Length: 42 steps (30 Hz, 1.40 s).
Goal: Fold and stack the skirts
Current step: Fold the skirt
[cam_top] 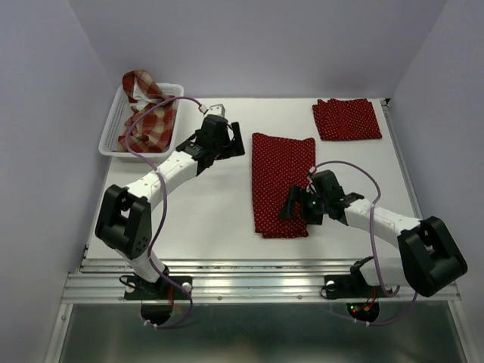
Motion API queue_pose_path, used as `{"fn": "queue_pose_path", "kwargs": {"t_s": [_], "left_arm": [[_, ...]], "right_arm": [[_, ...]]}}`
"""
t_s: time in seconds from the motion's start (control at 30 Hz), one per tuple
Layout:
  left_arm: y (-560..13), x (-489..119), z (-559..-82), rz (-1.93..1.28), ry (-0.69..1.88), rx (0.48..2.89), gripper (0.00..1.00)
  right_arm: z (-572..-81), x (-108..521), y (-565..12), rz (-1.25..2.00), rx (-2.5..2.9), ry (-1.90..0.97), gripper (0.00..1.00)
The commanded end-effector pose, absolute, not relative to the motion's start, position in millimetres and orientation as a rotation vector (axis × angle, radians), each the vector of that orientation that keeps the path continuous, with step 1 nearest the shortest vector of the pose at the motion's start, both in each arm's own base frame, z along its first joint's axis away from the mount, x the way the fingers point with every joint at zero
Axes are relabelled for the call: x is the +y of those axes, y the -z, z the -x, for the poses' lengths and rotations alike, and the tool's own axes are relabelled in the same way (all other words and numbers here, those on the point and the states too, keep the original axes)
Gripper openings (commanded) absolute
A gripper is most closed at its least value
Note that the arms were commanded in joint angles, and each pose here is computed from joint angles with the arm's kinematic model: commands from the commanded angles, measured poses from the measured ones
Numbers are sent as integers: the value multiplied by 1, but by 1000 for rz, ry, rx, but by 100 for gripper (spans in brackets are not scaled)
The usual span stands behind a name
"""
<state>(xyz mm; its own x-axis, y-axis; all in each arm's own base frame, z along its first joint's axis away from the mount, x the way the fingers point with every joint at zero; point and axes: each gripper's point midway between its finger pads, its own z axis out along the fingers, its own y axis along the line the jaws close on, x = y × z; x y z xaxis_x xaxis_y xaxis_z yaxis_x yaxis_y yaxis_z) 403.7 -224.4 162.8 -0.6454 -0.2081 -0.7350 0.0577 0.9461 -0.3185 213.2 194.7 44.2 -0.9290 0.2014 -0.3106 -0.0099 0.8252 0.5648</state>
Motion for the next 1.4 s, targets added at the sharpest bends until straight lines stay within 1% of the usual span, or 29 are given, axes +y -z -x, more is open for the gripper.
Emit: {"fn": "queue_pose_path", "kwargs": {"t_s": [0.0, 0.13, 0.17, 0.23, 0.27, 0.3, 0.33, 0.37, 0.43, 0.5, 0.6, 0.73, 0.77, 0.83, 0.9, 0.97, 1.07, 1.13, 1.2, 1.23, 1.27, 1.33, 1.37], "left_arm": [[-182, -207, -403, 133, 362, 2195, 99], [-192, -189, -396, 187, 336, 2173, 99], [-191, -184, -394, 202, 327, 2174, 99], [-196, -172, -390, 233, 304, 2163, 99], [-198, -169, -389, 243, 299, 2158, 99], [-201, -165, -388, 253, 296, 2152, 99], [-202, -158, -386, 271, 283, 2151, 99], [-208, -153, -384, 284, 278, 2137, 99], [-215, -144, -381, 314, 270, 2121, 99], [-217, -139, -378, 326, 264, 2121, 99], [-224, -131, -375, 353, 259, 2109, 99], [-225, -127, -369, 378, 267, 2112, 99], [-222, -129, -366, 387, 282, 2124, 99], [-215, -130, -359, 401, 301, 2154, 99], [-201, -136, -347, 413, 359, 2189, 99], [-187, -141, -334, 421, 413, 2225, 99], [-170, -145, -319, 455, 471, 2262, 99], [-141, -143, -302, 490, 480, 2318, 99], [-133, -146, -296, 514, 512, 2329, 99], [-126, -149, -291, 526, 556, 2329, 99], [-124, -153, -288, 533, 593, 2328, 99], [-124, -160, -288, 537, 662, 2302, 99], [-125, -161, -286, 555, 685, 2292, 99]], "right_arm": [[-245, 229, -64, 16, 2535, -948, 100], [-254, 272, -64, 155, 2522, -986, 100], [-265, 288, -75, 185, 2474, -1006, 100], [-265, 315, -65, 249, 2483, -996, 100], [-268, 324, -63, 265, 2485, -990, 100], [-279, 339, -74, 278, 2447, -1005, 100], [-283, 348, -73, 281, 2450, -1009, 100], [-285, 356, -58, 286, 2483, -999, 100], [-299, 378, -58, 293, 2478, -1028, 100], [-308, 385, -61, 309, 2469, -1023, 100], [-309, 380, -67, 339, 2475, -975, 100], [-279, 350, -61, 491, 2570, -845, 100], [-266, 336, -51, 498, 2617, -805, 100], [-252, 318, -58, 542, 2619, -767, 100], [-228, 293, -49, 563, 2712, -694, 100], [-211, 277, -59, 597, 2740, -668, 100], [-209, 266, -83, 542, 2713, -637, 100], [-238, 260, -110, 445, 2617, -577, 100], [-270, 247, -123, 326, 2573, -527, 100], [-307, 231, -141, 196, 2525, -520, 100], [-326, 225, -137, 140, 2536, -516, 100], [-372, 207, -148, 58, 2469, -496, 100], [-405, 212, -175, 59, 2358, -497, 100]]}}
